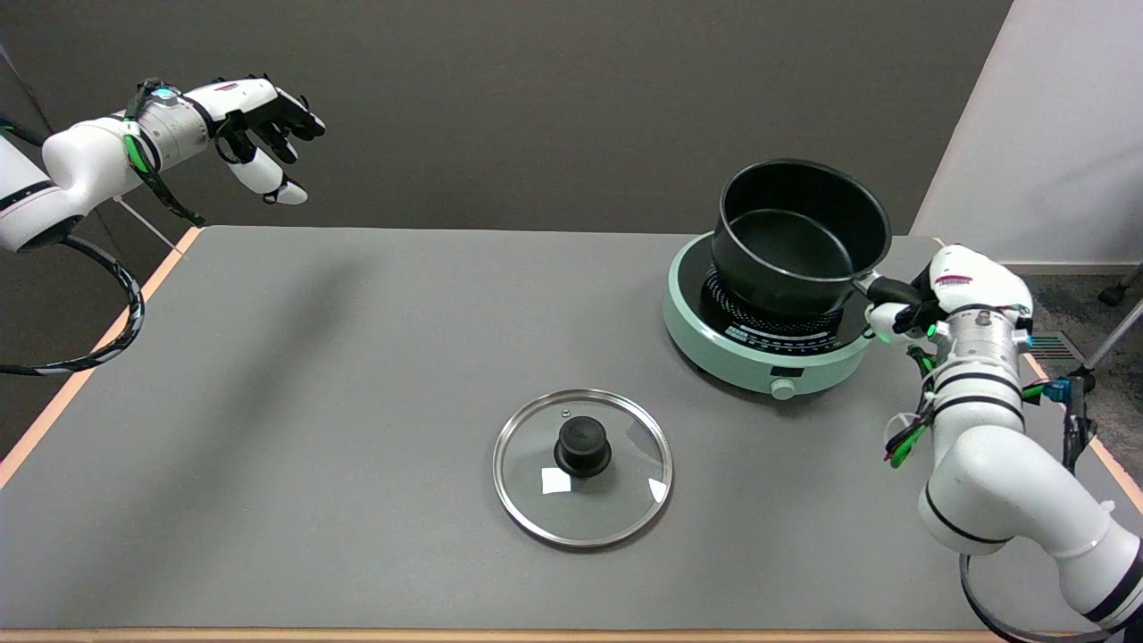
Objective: Place the pot onto the induction cooker.
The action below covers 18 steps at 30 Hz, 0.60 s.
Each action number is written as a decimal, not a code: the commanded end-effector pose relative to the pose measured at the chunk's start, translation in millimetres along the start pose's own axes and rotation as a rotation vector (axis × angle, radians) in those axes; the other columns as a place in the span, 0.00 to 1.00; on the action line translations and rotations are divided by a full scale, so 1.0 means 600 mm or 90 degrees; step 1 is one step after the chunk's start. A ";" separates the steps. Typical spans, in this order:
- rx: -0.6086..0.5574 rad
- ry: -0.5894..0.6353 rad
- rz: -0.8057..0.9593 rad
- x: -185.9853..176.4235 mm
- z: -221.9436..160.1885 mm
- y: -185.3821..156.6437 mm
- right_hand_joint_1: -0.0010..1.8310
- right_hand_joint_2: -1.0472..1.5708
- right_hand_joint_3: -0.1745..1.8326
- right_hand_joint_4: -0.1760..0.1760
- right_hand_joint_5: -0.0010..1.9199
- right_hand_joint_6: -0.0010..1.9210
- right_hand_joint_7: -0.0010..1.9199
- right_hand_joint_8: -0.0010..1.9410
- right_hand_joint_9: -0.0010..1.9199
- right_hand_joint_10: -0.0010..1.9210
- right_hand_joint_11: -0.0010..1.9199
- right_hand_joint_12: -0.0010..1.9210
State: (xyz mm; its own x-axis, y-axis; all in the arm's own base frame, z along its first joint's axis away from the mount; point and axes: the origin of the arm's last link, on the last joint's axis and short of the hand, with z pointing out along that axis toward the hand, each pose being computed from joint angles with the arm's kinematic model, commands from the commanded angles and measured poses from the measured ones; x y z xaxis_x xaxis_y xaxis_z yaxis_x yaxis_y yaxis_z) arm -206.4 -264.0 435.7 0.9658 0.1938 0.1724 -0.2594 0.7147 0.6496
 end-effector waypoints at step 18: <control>0.031 0.059 -0.005 0.093 0.078 0.003 0.68 0.72 0.60 0.22 0.76 0.76 0.76 0.75 0.76 0.76 0.76 0.76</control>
State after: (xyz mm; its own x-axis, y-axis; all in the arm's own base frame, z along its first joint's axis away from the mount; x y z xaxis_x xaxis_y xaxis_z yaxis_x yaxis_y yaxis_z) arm -184.4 -275.1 459.4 0.9634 0.2220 0.1502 -0.2654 0.7101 0.6522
